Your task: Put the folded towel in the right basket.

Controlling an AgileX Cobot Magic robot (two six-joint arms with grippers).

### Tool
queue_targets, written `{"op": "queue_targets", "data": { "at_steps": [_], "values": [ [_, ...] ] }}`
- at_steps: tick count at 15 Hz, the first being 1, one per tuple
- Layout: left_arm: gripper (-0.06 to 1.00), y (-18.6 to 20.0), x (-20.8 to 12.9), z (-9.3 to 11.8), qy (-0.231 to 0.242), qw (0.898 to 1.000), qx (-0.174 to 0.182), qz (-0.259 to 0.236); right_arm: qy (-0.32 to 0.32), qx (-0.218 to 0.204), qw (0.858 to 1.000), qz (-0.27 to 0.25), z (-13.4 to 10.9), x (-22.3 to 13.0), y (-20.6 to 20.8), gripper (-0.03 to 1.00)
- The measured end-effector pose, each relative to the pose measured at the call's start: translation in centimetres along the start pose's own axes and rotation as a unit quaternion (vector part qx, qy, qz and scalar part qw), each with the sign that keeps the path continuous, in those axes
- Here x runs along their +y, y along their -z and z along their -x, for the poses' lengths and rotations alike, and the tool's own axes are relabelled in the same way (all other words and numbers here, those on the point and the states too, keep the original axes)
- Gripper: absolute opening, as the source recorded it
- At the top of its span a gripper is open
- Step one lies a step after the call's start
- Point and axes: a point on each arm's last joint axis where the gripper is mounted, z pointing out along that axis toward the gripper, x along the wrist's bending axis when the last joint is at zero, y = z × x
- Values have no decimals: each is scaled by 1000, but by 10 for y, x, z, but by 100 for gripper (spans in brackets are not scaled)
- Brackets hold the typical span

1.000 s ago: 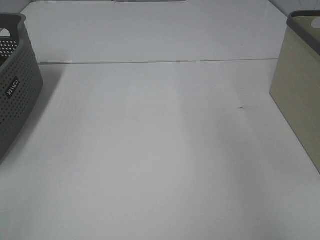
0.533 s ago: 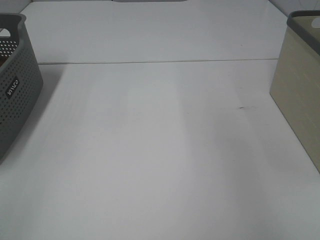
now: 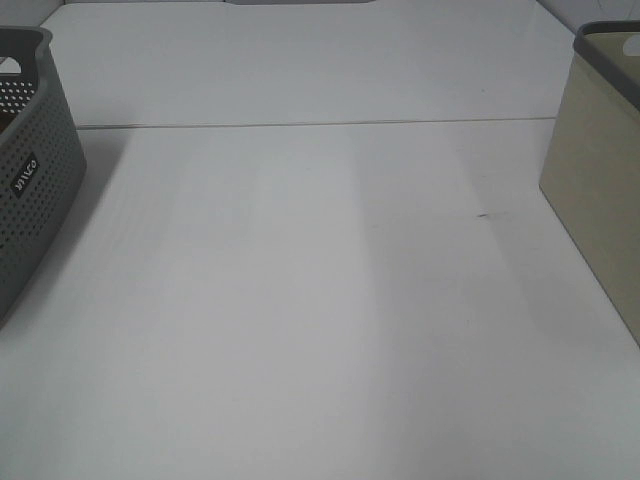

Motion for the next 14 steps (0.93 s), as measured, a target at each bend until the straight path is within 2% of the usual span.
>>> {"op": "queue_targets", "data": {
  "at_steps": [2,5,8,11,14],
  "values": [
    [99,0,0,0,0,1000,0,0,13,26,999,29,-9,-50,19,98],
    [99,0,0,0,0,1000,0,0,8,29,997,67,-4,-109,39,98],
    [99,0,0,0,0,1000,0,0,13,31,991,128,1,-160,55,98],
    [99,0,0,0,0,1000,0,0,18,26,986,165,5,-192,55,98],
    [99,0,0,0,0,1000,0,0,27,26,983,181,8,-221,45,98]
  ]
}}
